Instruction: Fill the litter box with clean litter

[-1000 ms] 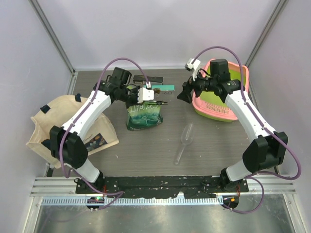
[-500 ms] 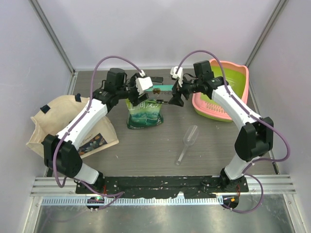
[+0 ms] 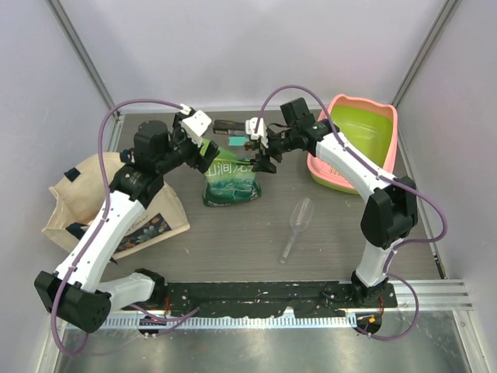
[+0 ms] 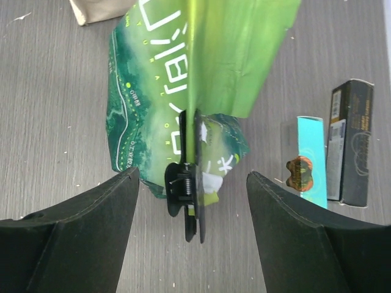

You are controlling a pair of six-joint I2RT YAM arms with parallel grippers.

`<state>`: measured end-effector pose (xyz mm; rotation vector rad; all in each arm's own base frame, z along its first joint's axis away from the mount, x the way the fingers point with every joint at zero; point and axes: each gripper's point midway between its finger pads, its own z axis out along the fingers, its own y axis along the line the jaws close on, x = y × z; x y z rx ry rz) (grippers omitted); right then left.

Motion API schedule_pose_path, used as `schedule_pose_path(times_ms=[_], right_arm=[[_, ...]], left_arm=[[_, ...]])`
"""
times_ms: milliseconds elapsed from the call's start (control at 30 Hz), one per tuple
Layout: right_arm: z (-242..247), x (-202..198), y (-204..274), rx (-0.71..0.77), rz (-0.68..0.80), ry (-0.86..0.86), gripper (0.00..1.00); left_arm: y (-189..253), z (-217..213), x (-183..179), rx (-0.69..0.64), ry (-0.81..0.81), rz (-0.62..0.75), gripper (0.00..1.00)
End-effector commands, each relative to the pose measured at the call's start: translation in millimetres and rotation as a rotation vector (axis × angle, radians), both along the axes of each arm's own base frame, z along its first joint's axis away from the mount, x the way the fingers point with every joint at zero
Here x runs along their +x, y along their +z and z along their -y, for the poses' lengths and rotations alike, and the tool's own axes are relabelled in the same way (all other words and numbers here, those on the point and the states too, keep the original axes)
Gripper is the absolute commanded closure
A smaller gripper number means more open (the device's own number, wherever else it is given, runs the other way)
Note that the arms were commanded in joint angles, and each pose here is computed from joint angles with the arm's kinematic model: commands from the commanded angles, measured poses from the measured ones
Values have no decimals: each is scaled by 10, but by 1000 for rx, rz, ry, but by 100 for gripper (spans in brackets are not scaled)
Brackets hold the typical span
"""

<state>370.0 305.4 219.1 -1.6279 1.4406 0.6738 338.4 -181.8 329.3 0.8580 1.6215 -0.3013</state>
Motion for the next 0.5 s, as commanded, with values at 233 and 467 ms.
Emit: schedule_pose_path(times_ms=[233,467], right_arm=[[-28,86,-7,-59,64,21,47],[-19,97,56,-65,112,0,86]], left_arm=[[-47,-141,49,-65,112,-23,19],[-95,-92,67,-82,99,-36,19]])
